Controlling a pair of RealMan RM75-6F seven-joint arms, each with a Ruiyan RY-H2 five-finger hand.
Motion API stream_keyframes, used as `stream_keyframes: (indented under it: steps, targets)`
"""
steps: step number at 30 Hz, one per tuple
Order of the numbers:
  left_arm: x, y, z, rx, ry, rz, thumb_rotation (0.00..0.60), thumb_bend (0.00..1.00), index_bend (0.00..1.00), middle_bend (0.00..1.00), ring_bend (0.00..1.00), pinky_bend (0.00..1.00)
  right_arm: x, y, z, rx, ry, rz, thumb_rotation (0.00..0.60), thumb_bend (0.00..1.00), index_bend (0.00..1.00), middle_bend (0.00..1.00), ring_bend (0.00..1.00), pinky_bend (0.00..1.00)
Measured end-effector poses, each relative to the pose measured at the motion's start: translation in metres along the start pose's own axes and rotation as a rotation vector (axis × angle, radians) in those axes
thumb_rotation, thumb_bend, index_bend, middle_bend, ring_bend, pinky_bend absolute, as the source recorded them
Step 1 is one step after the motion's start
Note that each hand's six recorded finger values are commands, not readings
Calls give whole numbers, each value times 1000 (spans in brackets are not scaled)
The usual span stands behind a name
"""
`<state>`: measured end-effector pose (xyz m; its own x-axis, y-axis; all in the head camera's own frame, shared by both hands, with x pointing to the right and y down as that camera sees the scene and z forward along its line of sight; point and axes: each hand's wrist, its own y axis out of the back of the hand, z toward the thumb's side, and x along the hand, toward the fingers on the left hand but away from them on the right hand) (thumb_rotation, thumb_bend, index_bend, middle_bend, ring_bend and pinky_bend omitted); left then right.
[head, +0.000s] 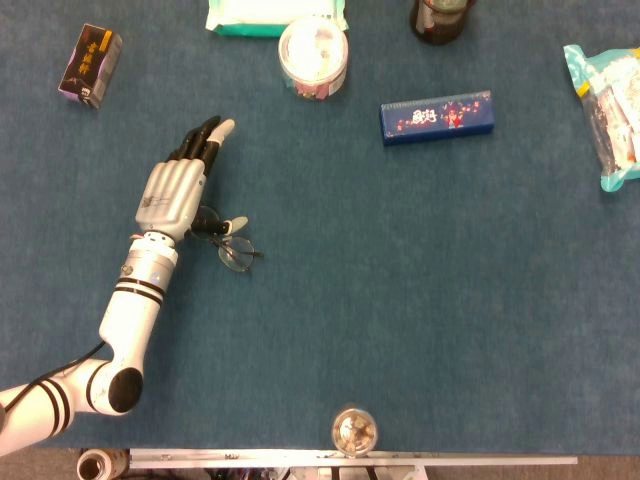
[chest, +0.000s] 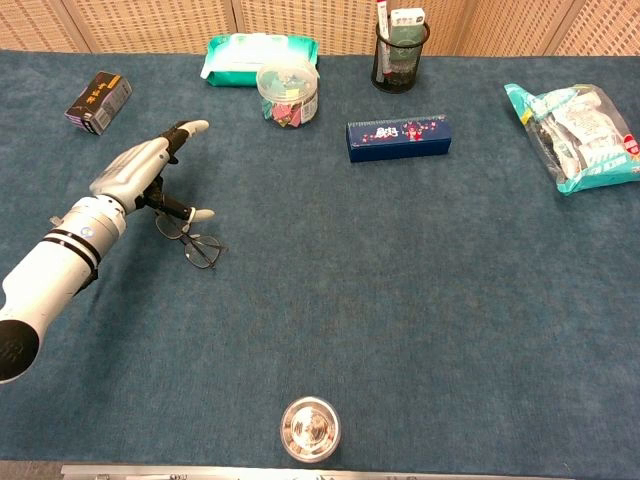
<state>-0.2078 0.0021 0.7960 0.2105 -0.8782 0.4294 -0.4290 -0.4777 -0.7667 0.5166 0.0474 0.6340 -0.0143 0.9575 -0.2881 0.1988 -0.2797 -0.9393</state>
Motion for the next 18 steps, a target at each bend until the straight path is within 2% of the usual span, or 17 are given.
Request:
stream_keyframes:
  steps: [11, 18]
  targets:
    - [3, -4, -6, 42, 3, 13, 600, 34, 0, 0, 50, 181, 1, 0, 0, 3, -2, 2, 600, 218, 435, 390, 342, 579]
    - [5, -5, -7, 75, -23, 38, 600, 34, 0, 0, 5, 164, 1, -1, 0, 3, -3, 6, 600, 218, 435, 390, 342, 579]
